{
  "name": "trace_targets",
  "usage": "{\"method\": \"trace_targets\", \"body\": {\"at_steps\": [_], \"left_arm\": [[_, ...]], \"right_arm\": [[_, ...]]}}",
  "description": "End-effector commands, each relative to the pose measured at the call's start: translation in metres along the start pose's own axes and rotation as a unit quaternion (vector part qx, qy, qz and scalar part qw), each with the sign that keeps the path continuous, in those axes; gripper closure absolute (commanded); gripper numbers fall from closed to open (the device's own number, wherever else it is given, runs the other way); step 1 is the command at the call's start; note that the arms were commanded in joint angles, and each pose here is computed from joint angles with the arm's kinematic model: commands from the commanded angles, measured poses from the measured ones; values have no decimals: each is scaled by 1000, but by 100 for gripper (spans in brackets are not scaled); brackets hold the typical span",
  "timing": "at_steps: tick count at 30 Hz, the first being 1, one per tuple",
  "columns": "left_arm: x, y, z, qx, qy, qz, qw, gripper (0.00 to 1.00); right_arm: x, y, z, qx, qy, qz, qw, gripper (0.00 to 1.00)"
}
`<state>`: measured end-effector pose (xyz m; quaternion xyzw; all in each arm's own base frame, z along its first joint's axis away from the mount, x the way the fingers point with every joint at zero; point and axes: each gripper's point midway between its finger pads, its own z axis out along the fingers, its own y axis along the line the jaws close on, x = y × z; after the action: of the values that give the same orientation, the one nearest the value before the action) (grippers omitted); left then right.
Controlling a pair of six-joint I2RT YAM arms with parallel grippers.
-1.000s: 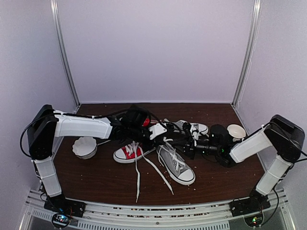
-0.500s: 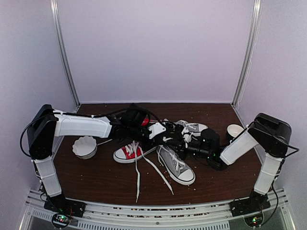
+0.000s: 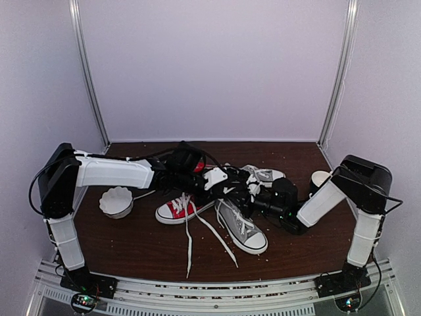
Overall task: Tie the shoes
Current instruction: Cross the shoelace over the shoe.
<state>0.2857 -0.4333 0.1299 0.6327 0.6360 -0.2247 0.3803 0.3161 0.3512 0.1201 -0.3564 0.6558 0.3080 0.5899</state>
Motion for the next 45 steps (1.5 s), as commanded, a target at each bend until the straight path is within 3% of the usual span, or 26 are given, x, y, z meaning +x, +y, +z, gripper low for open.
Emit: {"method": "trace_targets", "body": {"at_steps": [1, 21, 23, 27, 30, 36, 45], "left_arm": [[-19, 16, -4, -13, -29, 6, 999, 100], [-23, 18, -2, -7, -33, 8, 999, 100], [-24, 18, -3, -7, -35, 8, 999, 100], [-24, 19, -4, -9, -36, 4, 999, 100], [-19, 27, -8, -26, -37, -12, 999, 100], [-1, 44, -8, -73, -8, -42, 996, 100], [5, 49, -6, -90, -2, -60, 994, 100]], "right_arm": [[-6, -5, 5, 13, -14, -13, 1000, 81], [-6, -18, 13, 45, -11, 4, 999, 73], [-5, -16, 15, 37, -7, 4, 999, 77], [-5, -15, 13, 35, -4, 2, 999, 99], [-6, -11, 1, 29, 0, 4, 1000, 100], [-13, 29, -19, -75, 48, 41, 995, 100], [-18, 69, -52, -171, 138, 110, 969, 100]]}}
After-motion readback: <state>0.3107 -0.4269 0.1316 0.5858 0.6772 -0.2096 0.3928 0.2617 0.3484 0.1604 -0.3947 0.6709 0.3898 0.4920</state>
